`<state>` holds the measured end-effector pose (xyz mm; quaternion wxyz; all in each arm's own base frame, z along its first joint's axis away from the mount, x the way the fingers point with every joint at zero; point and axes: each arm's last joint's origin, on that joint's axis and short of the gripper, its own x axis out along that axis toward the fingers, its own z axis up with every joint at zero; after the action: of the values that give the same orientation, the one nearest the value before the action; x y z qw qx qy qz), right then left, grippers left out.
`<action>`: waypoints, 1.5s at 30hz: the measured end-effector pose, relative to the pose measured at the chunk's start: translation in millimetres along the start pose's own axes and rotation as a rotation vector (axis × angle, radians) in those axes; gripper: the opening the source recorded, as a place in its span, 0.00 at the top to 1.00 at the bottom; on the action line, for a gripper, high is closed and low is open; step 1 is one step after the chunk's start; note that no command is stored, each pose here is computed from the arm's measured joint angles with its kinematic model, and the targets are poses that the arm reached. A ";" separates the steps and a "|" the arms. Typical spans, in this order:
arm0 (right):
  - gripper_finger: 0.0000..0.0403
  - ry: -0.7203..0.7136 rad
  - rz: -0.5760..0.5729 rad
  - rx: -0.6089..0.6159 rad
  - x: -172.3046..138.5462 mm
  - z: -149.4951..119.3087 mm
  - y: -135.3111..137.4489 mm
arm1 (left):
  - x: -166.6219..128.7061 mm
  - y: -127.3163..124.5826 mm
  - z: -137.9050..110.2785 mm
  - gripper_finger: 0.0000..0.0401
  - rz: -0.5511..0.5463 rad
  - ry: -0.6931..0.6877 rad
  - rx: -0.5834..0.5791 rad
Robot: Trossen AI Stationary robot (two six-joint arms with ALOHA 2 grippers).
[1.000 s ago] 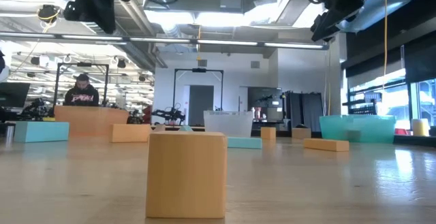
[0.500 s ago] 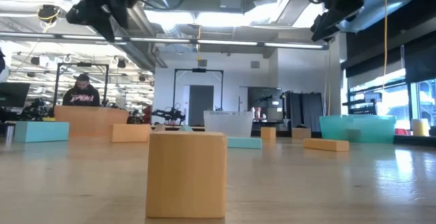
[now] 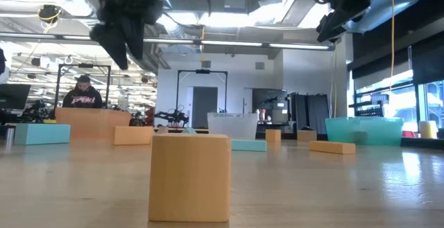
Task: Sort & place blocks by color
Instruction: Put the orange block into the transparent bin
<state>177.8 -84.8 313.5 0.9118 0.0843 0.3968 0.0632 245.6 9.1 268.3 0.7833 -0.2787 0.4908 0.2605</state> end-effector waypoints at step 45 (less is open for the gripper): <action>0.50 -0.014 -0.004 -0.011 0.2 1.6 -0.7 | 141.4 -24.5 -17.9 0.32 0.350 0.195 0.270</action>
<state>179.1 -85.6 314.2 0.9151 0.0788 0.3905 0.0629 305.3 -1.6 137.1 0.7052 -0.1063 0.6353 0.2962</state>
